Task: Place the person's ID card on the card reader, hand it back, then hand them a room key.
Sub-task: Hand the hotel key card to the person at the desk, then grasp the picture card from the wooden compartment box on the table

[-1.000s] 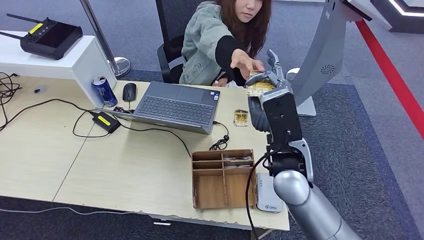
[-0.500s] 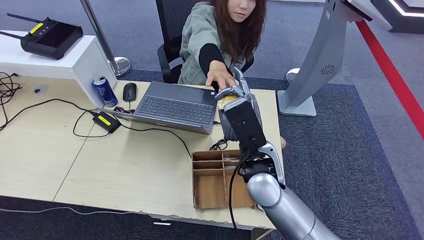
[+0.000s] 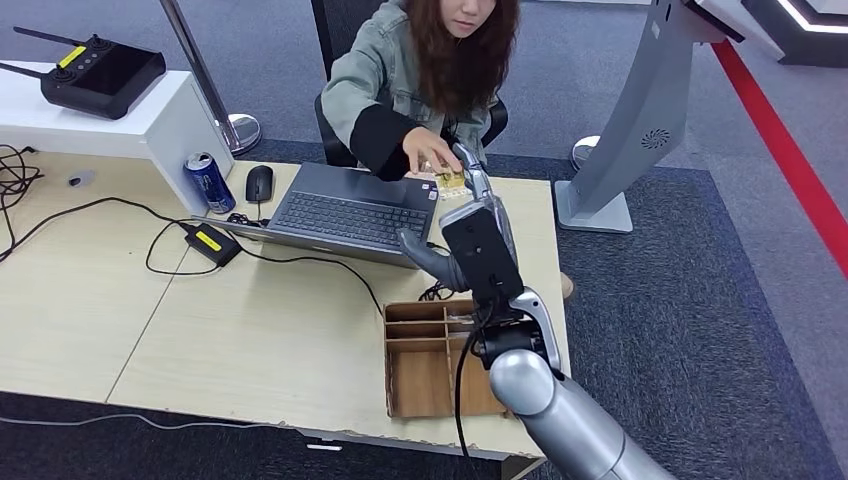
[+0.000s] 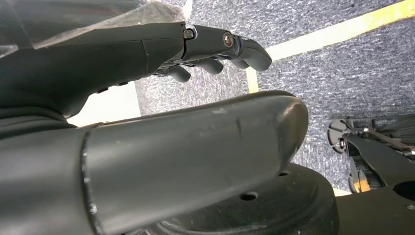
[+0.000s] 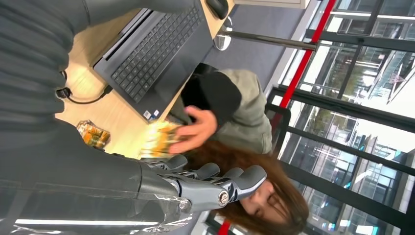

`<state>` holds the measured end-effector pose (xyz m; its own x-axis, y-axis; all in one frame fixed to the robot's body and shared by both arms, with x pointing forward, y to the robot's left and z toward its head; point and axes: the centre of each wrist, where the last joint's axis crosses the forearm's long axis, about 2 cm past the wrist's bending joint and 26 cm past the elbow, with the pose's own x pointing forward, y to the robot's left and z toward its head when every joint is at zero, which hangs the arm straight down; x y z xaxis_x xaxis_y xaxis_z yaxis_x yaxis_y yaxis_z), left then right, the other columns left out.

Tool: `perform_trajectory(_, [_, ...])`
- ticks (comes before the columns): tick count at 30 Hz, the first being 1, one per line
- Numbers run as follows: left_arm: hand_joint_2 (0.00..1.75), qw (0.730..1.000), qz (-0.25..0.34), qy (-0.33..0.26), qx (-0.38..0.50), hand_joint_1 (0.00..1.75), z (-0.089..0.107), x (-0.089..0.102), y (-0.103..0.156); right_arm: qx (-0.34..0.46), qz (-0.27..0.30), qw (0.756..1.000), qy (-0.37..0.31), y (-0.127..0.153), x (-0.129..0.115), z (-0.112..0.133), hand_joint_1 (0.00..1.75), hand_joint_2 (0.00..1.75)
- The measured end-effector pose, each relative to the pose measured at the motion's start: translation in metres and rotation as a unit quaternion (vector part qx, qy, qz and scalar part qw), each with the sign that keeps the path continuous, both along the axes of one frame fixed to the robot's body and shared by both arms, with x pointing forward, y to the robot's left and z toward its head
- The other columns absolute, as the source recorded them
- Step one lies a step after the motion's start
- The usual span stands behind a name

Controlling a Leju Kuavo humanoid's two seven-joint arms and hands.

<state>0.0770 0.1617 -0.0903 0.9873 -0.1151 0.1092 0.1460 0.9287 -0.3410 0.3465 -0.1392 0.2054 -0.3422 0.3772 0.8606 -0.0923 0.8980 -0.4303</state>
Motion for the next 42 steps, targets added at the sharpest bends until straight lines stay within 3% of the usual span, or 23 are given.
perform_trajectory(5, [0.0,1.0,0.002,-0.004,-0.001,0.0,0.0,0.0,0.001,-0.086,-0.019,0.996,-0.025,-0.008,-0.009,0.003,0.0,1.75])
perform_trajectory(10, [0.0,1.0,0.003,-0.005,-0.004,0.0,-0.001,-0.001,0.003,-0.226,-0.033,0.972,-0.053,-0.023,-0.025,0.0,0.0,1.75])
perform_trajectory(12, [0.0,1.0,0.003,-0.004,-0.006,0.0,-0.001,-0.001,0.003,-0.269,-0.032,0.961,-0.056,-0.029,-0.033,-0.004,0.1,1.75])
perform_trajectory(14, [0.0,1.0,0.003,-0.004,-0.007,0.0,-0.001,-0.001,0.004,-0.301,-0.028,0.951,-0.056,-0.035,-0.041,-0.008,0.34,1.75])
perform_trajectory(18, [0.0,1.0,0.003,-0.003,-0.01,0.0,-0.001,-0.001,0.004,-0.341,-0.019,0.938,-0.057,-0.042,-0.054,-0.014,1.13,1.75])
perform_trajectory(21, [0.0,1.0,0.004,-0.003,-0.012,0.0,-0.001,-0.001,0.004,-0.358,-0.013,0.932,-0.059,-0.045,-0.062,-0.017,1.43,1.75])
perform_trajectory(28, [0.0,1.0,0.004,-0.003,-0.014,0.0,-0.001,-0.001,0.004,-0.367,0.002,0.929,-0.05,-0.046,-0.073,-0.024,1.52,1.75])
perform_trajectory(37, [0.0,1.0,0.006,-0.007,-0.015,0.0,-0.001,-0.001,0.004,-0.343,0.018,0.939,-0.022,-0.047,-0.077,-0.039,1.48,1.75])
perform_trajectory(38, [0.0,1.0,0.006,-0.007,-0.015,0.0,-0.001,-0.001,0.004,-0.34,0.018,0.94,-0.019,-0.047,-0.076,-0.041,1.44,1.75])
perform_trajectory(42, [0.0,1.0,0.006,-0.007,-0.015,0.0,-0.001,-0.001,0.004,-0.338,0.018,0.941,-0.001,-0.048,-0.074,-0.05,0.96,1.75])
